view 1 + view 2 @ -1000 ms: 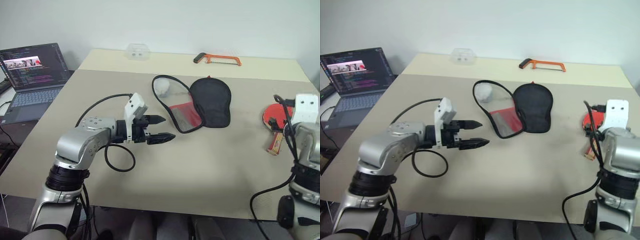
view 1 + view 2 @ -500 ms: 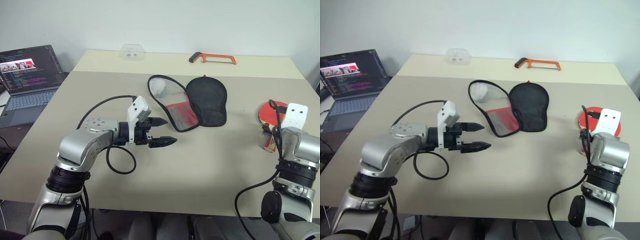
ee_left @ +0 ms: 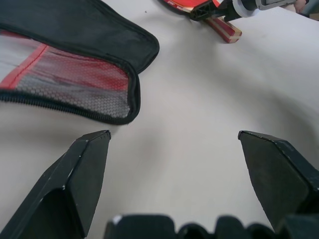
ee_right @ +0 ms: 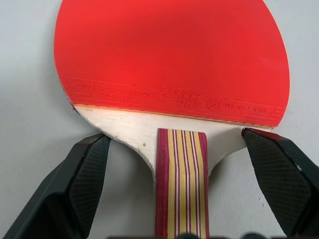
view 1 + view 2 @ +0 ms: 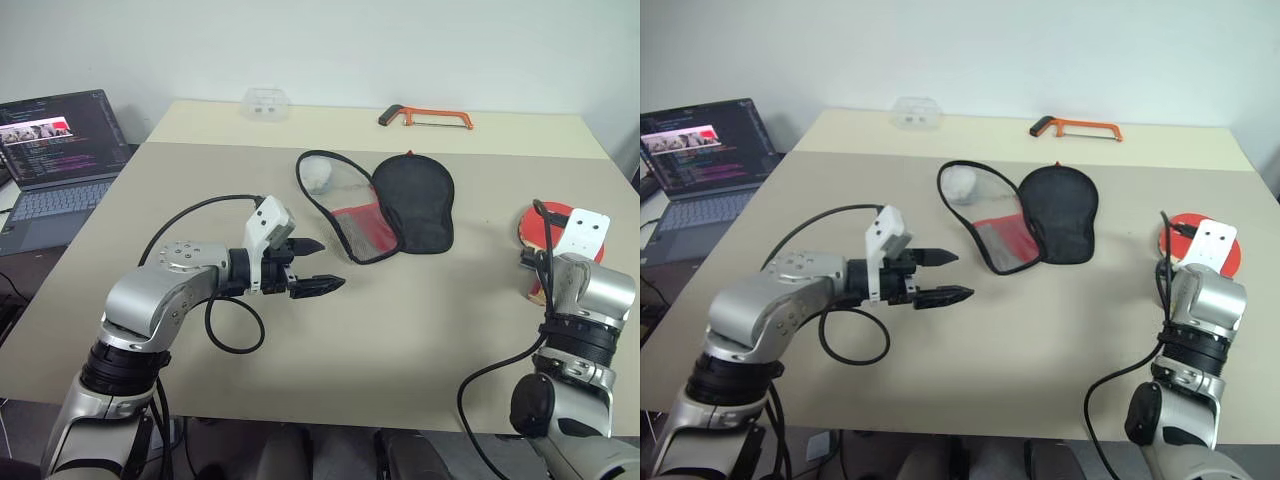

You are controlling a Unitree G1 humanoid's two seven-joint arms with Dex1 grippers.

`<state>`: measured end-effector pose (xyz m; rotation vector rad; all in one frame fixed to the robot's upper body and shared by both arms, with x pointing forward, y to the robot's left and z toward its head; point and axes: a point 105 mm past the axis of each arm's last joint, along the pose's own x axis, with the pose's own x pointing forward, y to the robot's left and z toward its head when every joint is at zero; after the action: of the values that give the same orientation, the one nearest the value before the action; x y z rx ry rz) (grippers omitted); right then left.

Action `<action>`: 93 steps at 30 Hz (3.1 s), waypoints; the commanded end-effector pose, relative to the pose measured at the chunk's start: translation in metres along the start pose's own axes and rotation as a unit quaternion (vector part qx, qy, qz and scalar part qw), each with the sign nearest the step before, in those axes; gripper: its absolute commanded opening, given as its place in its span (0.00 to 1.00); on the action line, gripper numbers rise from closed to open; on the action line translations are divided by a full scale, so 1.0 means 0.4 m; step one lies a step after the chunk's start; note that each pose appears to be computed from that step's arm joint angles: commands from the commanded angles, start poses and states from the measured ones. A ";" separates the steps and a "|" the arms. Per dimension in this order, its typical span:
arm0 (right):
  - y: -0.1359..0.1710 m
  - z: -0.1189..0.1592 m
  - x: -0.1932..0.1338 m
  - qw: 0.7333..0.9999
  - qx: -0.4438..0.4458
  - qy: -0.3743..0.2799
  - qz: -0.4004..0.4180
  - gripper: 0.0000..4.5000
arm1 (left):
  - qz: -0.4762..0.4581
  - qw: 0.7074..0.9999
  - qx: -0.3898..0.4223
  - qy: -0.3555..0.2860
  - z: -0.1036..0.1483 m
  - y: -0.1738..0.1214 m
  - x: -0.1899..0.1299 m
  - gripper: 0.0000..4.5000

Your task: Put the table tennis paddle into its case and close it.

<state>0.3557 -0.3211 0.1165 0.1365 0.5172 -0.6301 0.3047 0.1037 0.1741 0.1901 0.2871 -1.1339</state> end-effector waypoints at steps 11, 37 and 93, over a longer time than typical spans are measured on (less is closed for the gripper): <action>-0.005 -0.011 -0.031 0.999 0.024 0.024 -0.001 0.96 | 0.002 1.000 0.025 -0.017 0.031 -0.003 0.000 1.00; 0.040 0.039 -0.030 1.000 0.017 -0.008 0.017 0.71 | 0.026 0.999 0.028 -0.026 0.036 0.010 0.004 1.00; 0.609 0.079 -0.175 0.934 -0.145 -0.119 0.305 0.24 | 0.065 0.998 0.014 -0.016 0.014 0.001 -0.018 1.00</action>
<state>0.4577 -0.0981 0.1435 -0.0469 0.4015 0.0534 0.3056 0.1066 0.1670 0.1948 0.2836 -1.0209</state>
